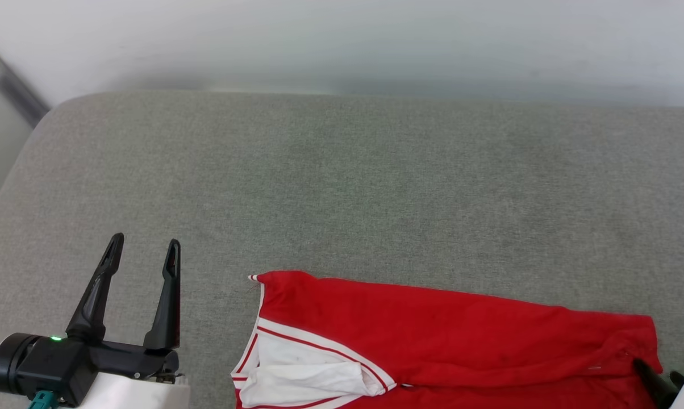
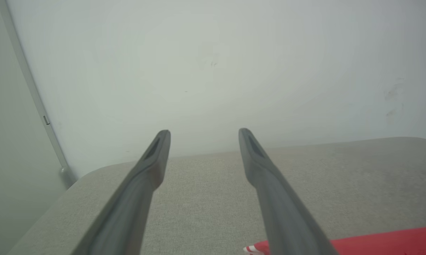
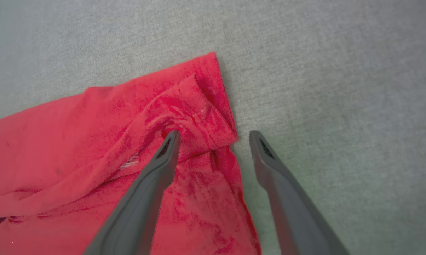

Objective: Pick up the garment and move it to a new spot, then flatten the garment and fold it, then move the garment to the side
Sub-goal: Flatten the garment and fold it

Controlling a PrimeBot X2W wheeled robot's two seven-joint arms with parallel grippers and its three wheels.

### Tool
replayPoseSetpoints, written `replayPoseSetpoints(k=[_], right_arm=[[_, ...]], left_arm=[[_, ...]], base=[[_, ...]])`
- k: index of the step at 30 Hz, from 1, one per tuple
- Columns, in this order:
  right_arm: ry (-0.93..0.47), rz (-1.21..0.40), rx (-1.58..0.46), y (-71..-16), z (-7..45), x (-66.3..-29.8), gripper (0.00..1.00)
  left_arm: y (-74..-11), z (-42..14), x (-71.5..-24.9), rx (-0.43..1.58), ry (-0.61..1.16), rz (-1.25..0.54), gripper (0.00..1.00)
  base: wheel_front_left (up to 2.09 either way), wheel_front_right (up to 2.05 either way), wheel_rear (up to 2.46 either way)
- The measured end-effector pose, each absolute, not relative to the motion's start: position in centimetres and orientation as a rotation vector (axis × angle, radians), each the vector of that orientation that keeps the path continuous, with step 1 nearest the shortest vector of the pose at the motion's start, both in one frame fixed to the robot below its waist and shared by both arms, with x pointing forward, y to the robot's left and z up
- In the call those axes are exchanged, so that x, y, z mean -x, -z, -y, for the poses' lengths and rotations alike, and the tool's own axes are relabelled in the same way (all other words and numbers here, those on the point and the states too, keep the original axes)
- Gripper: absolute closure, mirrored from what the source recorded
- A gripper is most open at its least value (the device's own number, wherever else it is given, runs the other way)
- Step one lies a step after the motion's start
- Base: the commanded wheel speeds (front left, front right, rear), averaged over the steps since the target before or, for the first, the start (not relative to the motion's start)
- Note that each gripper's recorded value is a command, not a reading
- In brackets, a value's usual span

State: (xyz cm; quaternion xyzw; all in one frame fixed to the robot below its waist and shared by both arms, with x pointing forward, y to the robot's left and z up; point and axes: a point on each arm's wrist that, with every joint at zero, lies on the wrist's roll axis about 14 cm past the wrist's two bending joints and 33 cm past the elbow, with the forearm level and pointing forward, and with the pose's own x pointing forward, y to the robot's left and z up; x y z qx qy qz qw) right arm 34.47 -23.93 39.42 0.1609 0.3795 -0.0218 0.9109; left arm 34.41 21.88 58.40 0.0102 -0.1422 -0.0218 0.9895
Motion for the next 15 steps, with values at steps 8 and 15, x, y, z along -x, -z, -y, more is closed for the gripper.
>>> replayPoseSetpoints(k=[8,15], right_arm=[[0.056,-0.884,-0.354,-36.4,23.0,-33.7,0.0],[-0.01,-0.908,-0.364,-35.8,20.8,-33.7,0.0]], left_arm=[[-57.1,-22.4,-34.5,-0.021,0.031,0.255,0.0],[-56.3,-22.4,-34.5,-0.02,0.021,0.233,0.0]], base=[[0.0,0.0,0.0],[0.0,0.0,0.0]])
